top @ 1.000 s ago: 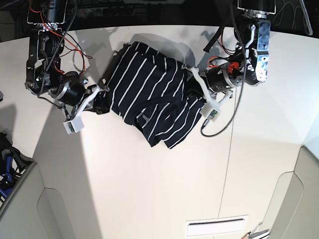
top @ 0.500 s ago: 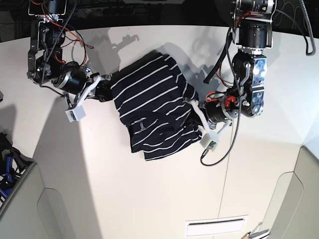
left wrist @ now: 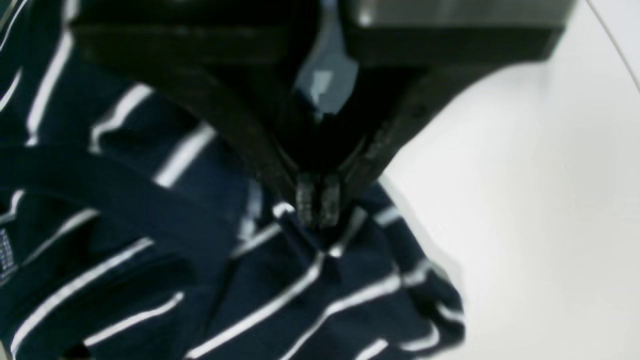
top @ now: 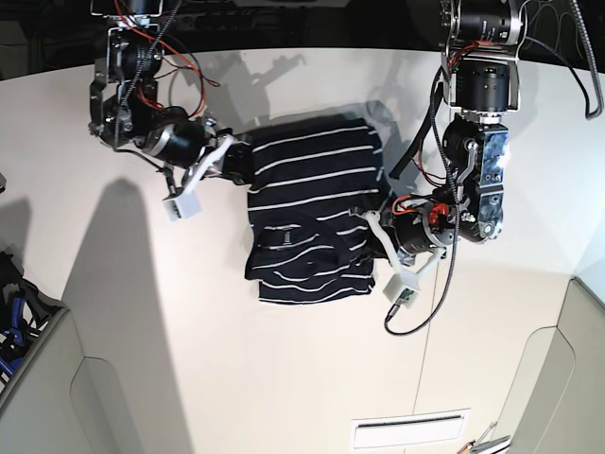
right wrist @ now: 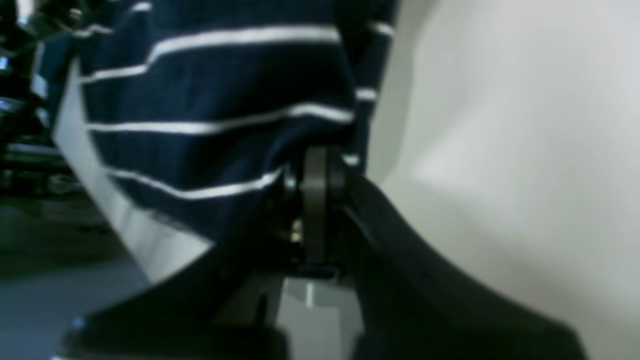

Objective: Fold the T-shirt properly
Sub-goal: 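Hold the bundle with both grippers and square it into a neat stack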

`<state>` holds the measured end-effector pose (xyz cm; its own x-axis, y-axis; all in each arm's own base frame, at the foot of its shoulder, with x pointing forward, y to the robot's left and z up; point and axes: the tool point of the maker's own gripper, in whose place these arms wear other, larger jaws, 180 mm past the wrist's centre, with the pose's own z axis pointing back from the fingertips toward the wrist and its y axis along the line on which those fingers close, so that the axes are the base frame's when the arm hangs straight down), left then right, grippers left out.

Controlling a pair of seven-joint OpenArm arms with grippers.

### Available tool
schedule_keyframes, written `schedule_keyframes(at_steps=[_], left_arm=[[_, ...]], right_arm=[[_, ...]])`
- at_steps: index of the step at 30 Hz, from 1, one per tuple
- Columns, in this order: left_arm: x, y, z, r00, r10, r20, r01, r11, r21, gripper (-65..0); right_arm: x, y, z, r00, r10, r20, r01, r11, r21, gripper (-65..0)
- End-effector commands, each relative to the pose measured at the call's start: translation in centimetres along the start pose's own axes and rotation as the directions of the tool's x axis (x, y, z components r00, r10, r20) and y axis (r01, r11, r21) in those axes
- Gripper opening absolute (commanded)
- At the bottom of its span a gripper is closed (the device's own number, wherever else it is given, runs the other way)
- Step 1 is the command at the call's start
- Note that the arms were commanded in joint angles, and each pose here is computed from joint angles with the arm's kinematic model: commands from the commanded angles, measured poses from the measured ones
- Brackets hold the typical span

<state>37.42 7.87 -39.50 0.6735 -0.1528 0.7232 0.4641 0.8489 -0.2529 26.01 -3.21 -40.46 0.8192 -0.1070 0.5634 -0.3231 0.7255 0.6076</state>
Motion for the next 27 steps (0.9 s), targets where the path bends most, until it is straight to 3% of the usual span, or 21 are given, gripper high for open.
schedule_keyframes(at_steps=[1, 17, 27], left_arm=[[2.2, 0.1, 0.3, 0.998, -0.015, 0.057, 0.015, 1.000, -0.002, -63.5], [3.7, 0.2, 0.4, 0.996, -0.023, 0.091, 0.024, 1.000, -0.002, -63.5], [5.6, 0.2, 1.0, 0.993, -0.054, 0.105, 0.053, 0.999, 0.005, -63.5]], right_arm=[[1.4, 0.9, 0.0, 0.999, 0.013, 0.046, -0.014, 0.999, 0.031, -65.0], [-2.5, 3.4, -1.2, 0.999, -0.034, -0.022, 0.036, 0.996, 0.086, -65.0], [-2.2, 3.2, -1.0, 1.000, -0.021, -0.010, 0.022, 0.997, 0.077, -65.0]])
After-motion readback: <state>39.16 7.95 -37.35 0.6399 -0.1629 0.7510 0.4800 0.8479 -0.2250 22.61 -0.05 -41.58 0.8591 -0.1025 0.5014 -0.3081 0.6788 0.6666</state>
